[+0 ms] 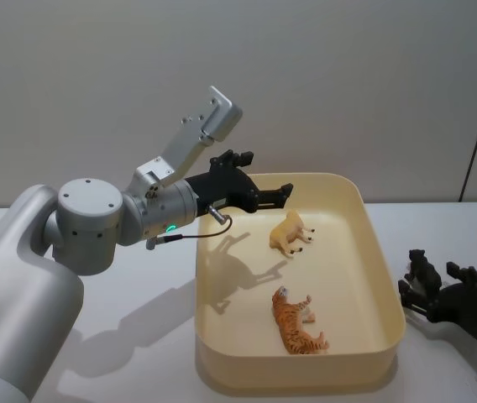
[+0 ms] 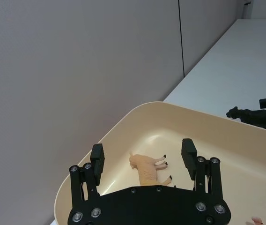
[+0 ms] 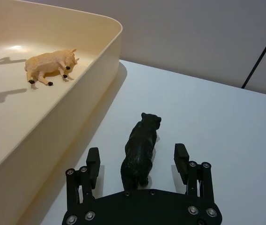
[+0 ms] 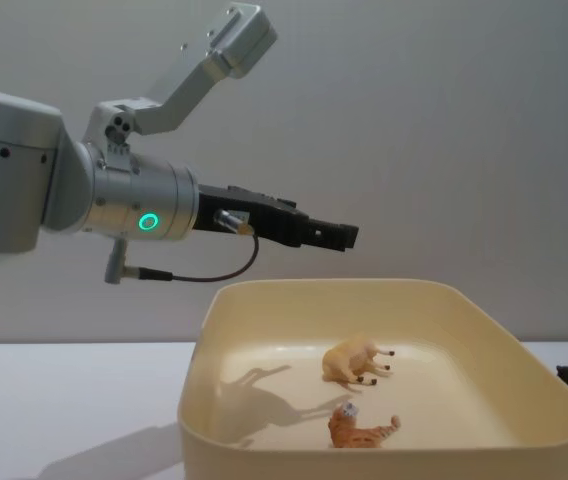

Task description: Pick up the toy alternately with two hands and place it into the central storage box.

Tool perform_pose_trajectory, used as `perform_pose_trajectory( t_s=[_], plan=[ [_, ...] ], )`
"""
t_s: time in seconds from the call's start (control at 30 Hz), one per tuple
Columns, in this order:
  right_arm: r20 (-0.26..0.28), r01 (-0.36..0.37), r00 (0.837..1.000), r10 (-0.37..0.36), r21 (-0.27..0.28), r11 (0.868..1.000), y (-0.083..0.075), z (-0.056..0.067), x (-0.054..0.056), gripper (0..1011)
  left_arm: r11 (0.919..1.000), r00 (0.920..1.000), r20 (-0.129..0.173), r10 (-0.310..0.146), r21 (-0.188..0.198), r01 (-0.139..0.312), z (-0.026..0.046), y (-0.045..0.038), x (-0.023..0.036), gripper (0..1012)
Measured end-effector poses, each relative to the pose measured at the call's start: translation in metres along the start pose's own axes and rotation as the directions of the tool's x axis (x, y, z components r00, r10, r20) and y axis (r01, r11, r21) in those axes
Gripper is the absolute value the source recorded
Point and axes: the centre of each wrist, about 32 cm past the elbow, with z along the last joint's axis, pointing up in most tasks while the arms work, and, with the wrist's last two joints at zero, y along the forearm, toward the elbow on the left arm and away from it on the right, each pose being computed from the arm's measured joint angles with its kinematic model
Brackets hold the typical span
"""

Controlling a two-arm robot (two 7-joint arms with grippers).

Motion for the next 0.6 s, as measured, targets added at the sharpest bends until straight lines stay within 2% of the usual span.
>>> perform_pose_trajectory(
  t_s=[0.2, 0.27, 0.37, 0.57, 0.6],
  plan=[
    [0.003, -0.003, 1.000, 0.003, -0.004, 1.000, 0.007, -0.001, -0.001, 879, 1.0000, 1.0000, 0.000, 0.000, 0.000, 0.000, 0.0000, 0.0000, 0.0000, 1001],
    [0.004, -0.005, 1.000, 0.005, -0.005, 1.000, 0.009, -0.001, -0.002, 791, 1.0000, 1.0000, 0.000, 0.000, 0.000, 0.000, 0.0000, 0.0000, 0.0000, 1001],
    [0.006, -0.006, 1.000, 0.006, -0.006, 1.000, 0.011, -0.001, -0.002, 754, 1.0000, 1.0000, 0.000, 0.000, 0.000, 0.000, 0.0000, 0.0000, 0.0000, 1001],
    [0.007, -0.007, 1.000, 0.007, -0.008, 1.000, 0.015, -0.001, -0.002, 517, 1.0000, 1.0000, 0.000, 0.000, 0.000, 0.000, 0.0000, 0.0000, 0.0000, 1001],
    [0.008, -0.007, 1.000, 0.007, -0.008, 1.000, 0.015, -0.001, -0.002, 503, 1.0000, 1.0000, 0.000, 0.000, 0.000, 0.000, 0.0000, 0.0000, 0.0000, 1001]
  ],
)
